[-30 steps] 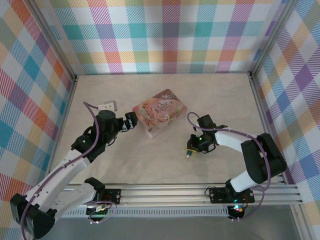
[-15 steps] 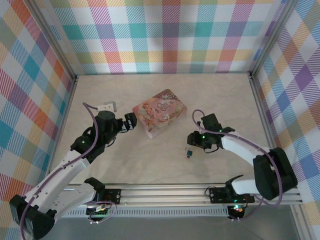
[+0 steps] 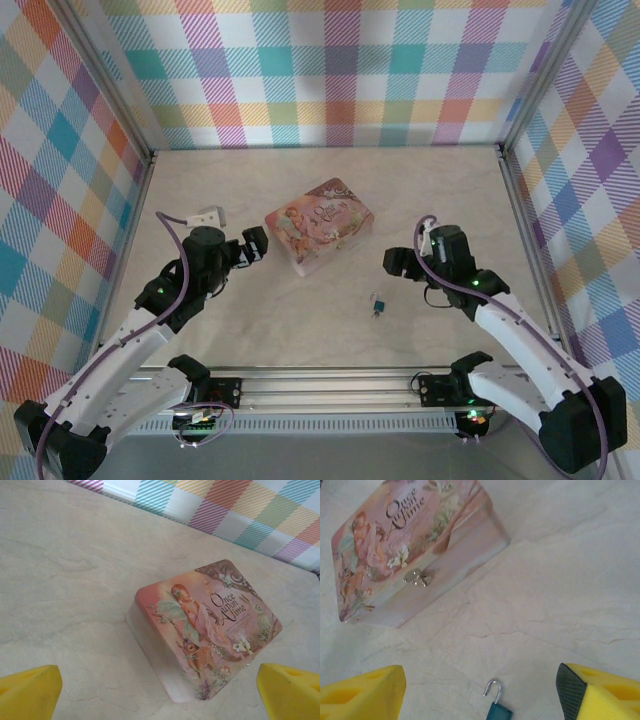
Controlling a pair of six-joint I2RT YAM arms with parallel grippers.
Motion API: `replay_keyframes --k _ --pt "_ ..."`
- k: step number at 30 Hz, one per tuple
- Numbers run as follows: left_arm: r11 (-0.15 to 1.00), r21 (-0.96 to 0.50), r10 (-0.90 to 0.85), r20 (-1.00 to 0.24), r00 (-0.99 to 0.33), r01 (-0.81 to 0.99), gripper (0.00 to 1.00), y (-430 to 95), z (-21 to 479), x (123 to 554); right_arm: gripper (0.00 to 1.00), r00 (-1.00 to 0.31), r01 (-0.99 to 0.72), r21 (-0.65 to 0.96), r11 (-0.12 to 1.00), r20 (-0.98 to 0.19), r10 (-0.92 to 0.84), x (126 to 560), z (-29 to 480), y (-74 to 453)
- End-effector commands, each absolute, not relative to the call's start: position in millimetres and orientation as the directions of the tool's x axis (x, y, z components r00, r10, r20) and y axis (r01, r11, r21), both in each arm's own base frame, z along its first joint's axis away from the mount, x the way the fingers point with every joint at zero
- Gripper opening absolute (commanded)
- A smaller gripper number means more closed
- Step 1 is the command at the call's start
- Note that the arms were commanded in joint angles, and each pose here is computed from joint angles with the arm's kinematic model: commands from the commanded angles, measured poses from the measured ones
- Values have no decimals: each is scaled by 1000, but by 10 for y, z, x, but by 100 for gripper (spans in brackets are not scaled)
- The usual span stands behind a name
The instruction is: Unlock a padlock with a key
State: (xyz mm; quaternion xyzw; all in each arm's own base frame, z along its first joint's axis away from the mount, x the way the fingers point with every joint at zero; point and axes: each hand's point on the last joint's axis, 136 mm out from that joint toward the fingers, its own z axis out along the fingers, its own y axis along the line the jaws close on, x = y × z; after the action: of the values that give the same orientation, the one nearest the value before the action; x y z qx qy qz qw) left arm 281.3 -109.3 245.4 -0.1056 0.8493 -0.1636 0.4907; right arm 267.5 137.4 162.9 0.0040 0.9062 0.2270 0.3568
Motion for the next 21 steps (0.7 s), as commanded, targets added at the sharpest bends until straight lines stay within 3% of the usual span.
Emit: replay_keyframes --k 1,5,12,17,21 --pt "925 -377 -352 -801 -485 -50 99 -1017 2440 2808 87 -653 -199 327 924 -747 124 2781 1941 1241" --pt "928 -367 -348 -804 -482 -59 99 -993 2445 2806 100 -575 -207 254 945 -813 93 2828 2116 1102" --pt "954 -268 -300 -852 -430 -134 100 -792 2443 2881 100 -452 -133 123 983 -891 51 2894 2256 766" --pt "962 -114 -194 -924 -329 -248 100 -447 2497 2976 100 -364 -31 6 1000 -931 -5 2987 2221 491" --pt "953 -80 -158 -954 -253 -292 100 -237 2415 3104 100 -344 42 -41 998 -939 -24 3091 2063 294"
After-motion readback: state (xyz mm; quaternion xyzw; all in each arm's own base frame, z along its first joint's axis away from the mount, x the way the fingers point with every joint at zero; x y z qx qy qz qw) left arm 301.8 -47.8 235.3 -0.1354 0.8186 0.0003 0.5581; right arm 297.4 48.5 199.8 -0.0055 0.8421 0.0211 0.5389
